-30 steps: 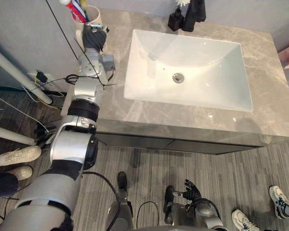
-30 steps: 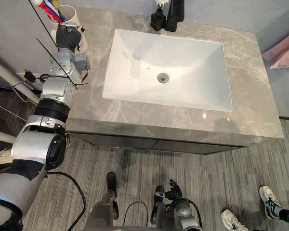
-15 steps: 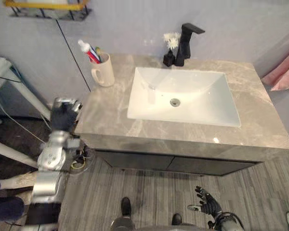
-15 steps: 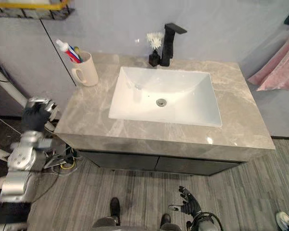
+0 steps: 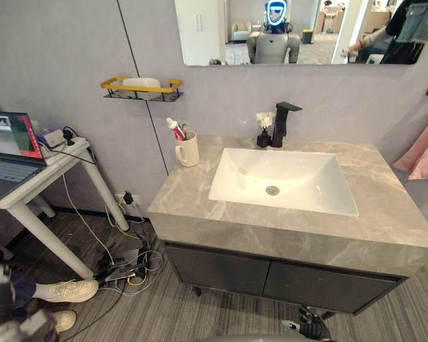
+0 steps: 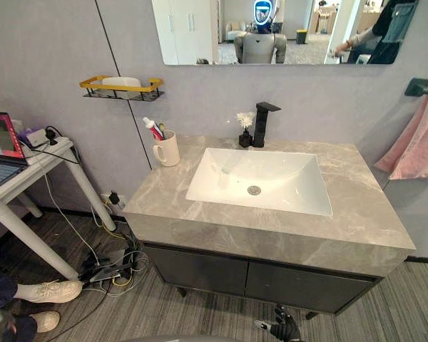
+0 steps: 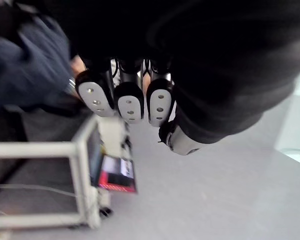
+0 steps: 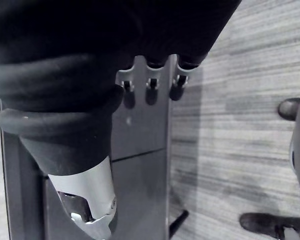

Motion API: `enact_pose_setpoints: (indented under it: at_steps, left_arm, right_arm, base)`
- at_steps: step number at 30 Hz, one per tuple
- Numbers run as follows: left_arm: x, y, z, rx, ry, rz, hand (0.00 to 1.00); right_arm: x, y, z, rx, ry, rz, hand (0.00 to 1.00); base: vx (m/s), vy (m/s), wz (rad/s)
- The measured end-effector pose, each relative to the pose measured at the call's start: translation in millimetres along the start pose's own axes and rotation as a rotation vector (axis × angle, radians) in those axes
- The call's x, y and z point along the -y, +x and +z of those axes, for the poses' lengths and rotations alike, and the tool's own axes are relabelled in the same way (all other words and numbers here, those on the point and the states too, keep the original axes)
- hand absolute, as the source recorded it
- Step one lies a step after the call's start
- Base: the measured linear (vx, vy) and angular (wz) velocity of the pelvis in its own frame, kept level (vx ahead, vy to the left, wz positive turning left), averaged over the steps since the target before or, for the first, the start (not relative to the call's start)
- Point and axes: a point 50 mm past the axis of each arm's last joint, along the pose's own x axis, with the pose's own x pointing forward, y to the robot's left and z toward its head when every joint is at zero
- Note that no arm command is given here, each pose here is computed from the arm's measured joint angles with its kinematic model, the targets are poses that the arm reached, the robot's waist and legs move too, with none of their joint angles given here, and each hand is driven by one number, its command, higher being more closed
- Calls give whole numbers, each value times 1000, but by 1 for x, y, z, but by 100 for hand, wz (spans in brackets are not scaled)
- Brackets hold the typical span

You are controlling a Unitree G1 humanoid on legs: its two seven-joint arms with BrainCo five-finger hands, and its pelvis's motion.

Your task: Organize washtable

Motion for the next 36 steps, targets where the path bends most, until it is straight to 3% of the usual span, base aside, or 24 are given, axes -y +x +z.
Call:
enact_pose_setpoints:
  at_steps: [5,10,11,14,19,28,36]
  left_arm:
    - [-35,-25,-78,-362,65,156,100]
    - [-28,-94,-161,-838,103,188,100]
    - [-24,-110,-172,-920,103,185,0]
    - [-20,-140,-189,-1088,179,142,0]
    - [-12,-159,-198,-1188,281,17,0]
    - [31,-142,-200,-1112,463,-393,0]
    - [41,-135,-200,-1065,565,-533,0]
  right_arm:
    - [-1,-1,-16,-70,48,-15,0]
    - [2,1,-21,-101,81,-44,0]
    - [2,2,-22,-109,92,-56,0]
    - [0,4,-26,-134,110,-58,0]
    - [-5,11,-23,-160,109,-49,0]
    - [-11,15,-21,-179,57,-46,0]
    - [-15,19,-13,-163,13,-28,0]
  base:
    - [-21,3,6]
    - [-10,16,4]
    - [-16,21,12]
    - [19,43,13]
    - [55,20,2]
    - [36,-15,-4]
    - [33,-15,-9]
